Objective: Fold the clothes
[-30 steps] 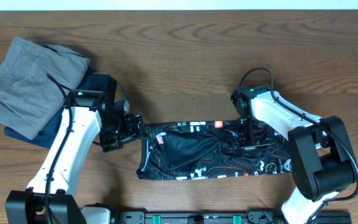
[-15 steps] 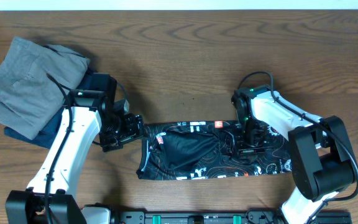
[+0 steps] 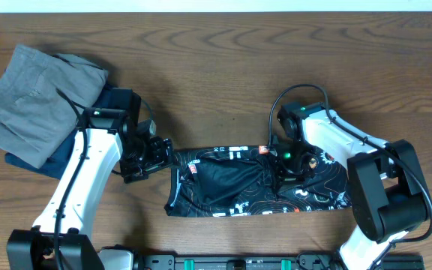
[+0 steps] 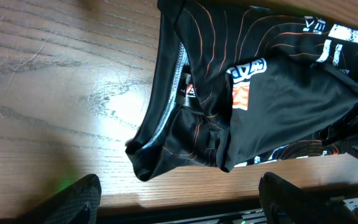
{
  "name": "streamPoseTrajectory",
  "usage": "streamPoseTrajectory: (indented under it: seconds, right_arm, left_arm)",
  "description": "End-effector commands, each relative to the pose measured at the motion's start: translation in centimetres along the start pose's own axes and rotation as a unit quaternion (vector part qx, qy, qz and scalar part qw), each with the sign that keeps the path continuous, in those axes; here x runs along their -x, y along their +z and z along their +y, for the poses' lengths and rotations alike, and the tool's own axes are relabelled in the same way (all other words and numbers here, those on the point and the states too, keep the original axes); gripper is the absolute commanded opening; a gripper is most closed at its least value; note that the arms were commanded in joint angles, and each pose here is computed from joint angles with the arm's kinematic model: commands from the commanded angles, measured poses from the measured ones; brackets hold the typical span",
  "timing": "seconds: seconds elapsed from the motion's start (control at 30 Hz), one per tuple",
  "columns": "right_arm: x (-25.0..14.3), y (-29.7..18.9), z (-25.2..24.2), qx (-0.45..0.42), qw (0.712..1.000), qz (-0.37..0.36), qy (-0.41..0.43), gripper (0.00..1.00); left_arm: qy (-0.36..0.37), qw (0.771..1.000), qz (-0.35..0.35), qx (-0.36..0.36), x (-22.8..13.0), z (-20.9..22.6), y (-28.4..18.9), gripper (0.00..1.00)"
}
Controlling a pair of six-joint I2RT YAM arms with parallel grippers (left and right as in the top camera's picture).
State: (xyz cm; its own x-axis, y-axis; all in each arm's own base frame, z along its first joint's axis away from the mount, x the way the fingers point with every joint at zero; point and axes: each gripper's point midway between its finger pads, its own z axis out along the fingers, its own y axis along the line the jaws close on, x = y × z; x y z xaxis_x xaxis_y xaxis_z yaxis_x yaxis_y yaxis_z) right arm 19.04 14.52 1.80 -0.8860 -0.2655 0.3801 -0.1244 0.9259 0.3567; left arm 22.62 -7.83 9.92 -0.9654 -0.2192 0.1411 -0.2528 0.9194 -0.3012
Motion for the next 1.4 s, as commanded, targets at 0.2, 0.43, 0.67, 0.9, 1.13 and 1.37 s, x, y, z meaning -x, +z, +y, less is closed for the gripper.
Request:
streamPoseTrajectory:
  seconds: [0.2, 0.43, 0.67, 0.9, 1.13, 1.37]
  right_arm:
    - [1.6, -6.0, 2.1, -0.003, 0.991, -0.120, -0.066, 0.22]
    - [3.1, -8.8, -1.8, -0.110, 0.976, -0.189, -0.009, 0.80]
    - [3.4, -6.4, -4.1, -0.127, 0.977, -0.160, 0.058, 0.65]
    - [4.3, -4.5, -3.6, -0.101, 0.983, -0.141, 0.058, 0.60]
    - [5.1, -3.9, -2.3, -0.059, 0.987, -0.142, 0.050, 0.36]
    - [8.2, -4.8, -0.2, -0.005, 0.979, -0.202, 0.017, 0.01]
  left_arm:
    - [0.003, 1.000, -0.012, -0.001, 0.4, -0.2, -0.6, 0.83]
    - [0.003, 1.000, -0.012, -0.001, 0.4, -0.2, -0.6, 0.84]
    - [0.003, 1.000, -0.012, -0.001, 0.4, -0.2, -0.6, 0.83]
    - [0.003, 1.000, -0.012, -0.001, 0.4, -0.2, -0.6, 0.83]
    - [0.003, 1.000, -0.012, -0.001, 0.4, -0.2, -0.6, 0.83]
    - [0.003, 1.000, -0.012, -0.001, 0.4, -0.2, -0.6, 0.83]
